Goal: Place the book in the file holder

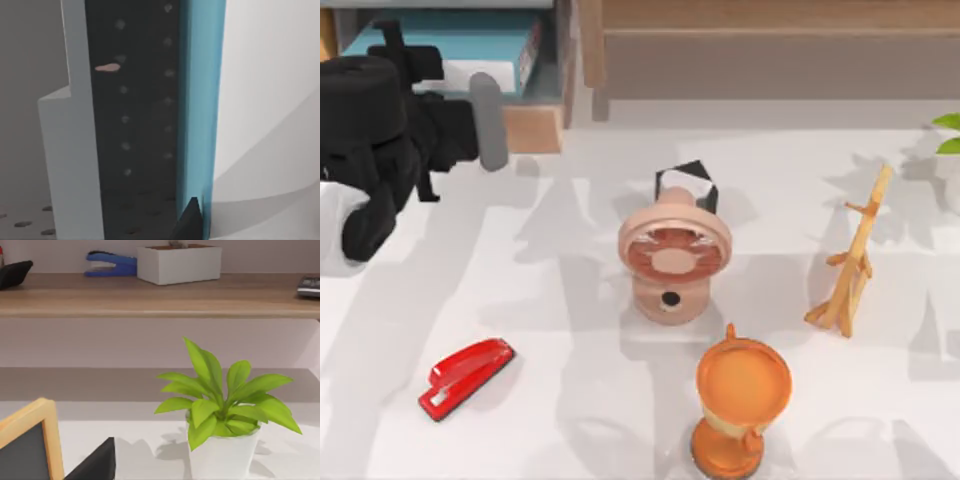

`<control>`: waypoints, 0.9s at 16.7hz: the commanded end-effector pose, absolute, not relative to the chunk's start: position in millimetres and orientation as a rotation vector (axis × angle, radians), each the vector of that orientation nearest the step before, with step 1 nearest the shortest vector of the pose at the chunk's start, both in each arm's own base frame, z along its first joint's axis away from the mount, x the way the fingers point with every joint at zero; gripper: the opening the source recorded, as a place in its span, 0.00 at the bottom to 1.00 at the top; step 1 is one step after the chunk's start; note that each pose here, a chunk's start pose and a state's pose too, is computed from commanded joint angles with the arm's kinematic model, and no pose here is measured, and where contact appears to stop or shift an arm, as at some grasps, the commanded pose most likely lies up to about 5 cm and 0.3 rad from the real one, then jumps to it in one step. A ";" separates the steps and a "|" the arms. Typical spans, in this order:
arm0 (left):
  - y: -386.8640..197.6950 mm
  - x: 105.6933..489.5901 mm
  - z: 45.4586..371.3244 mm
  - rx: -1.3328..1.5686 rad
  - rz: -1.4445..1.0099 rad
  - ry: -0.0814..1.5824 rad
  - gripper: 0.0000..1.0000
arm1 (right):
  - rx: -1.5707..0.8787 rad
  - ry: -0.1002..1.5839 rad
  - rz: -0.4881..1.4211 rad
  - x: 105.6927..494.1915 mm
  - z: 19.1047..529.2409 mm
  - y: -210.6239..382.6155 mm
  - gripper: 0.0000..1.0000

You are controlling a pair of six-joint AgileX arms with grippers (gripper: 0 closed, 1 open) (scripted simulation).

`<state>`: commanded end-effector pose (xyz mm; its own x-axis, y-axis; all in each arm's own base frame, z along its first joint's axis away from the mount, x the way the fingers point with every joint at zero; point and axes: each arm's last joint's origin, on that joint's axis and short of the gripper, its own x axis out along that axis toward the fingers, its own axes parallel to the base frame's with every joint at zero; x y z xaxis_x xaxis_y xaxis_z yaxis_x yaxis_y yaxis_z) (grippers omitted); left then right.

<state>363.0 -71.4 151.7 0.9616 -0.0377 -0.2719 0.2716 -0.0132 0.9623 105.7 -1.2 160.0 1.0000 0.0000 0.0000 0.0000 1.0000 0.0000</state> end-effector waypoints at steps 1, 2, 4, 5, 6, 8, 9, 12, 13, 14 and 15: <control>-71.4 363.0 151.7 1.568 -0.247 0.185 0.08 | 0.000 0.000 0.000 105.7 160.0 -1.2 1.00; -71.4 363.0 151.7 1.568 -0.247 0.185 0.15 | 0.000 0.000 0.000 105.7 160.0 -1.2 1.00; -71.4 363.0 151.7 1.568 -0.247 0.185 0.30 | 0.000 0.000 0.000 105.7 160.0 -1.2 1.00; -71.4 363.0 151.7 1.568 -0.247 0.185 0.38 | 0.000 0.000 0.000 105.7 160.0 -1.2 1.00; -71.4 363.0 151.7 1.568 -0.247 0.185 0.45 | 0.000 0.000 0.000 105.7 160.0 -1.2 1.00; -71.4 363.0 151.7 1.568 -0.247 0.185 0.60 | 0.000 0.000 0.000 105.7 160.0 -1.2 1.00; -71.4 363.0 151.7 1.568 -0.247 0.185 0.68 | 0.000 0.000 0.000 105.7 160.0 -1.2 1.00; -71.4 363.0 151.7 1.568 -0.247 0.185 0.90 | 0.000 0.000 0.000 105.7 160.0 -1.2 1.00; -71.4 363.0 151.7 1.568 -0.247 0.185 0.98 | 0.000 0.000 0.000 105.7 160.0 -1.2 1.00; -71.4 363.0 151.7 1.568 -0.247 0.185 1.00 | 0.000 0.000 0.000 105.7 160.0 -1.2 1.00; -71.4 363.0 151.7 1.568 -0.247 0.185 1.00 | 0.000 0.000 0.000 105.7 160.0 -1.2 1.00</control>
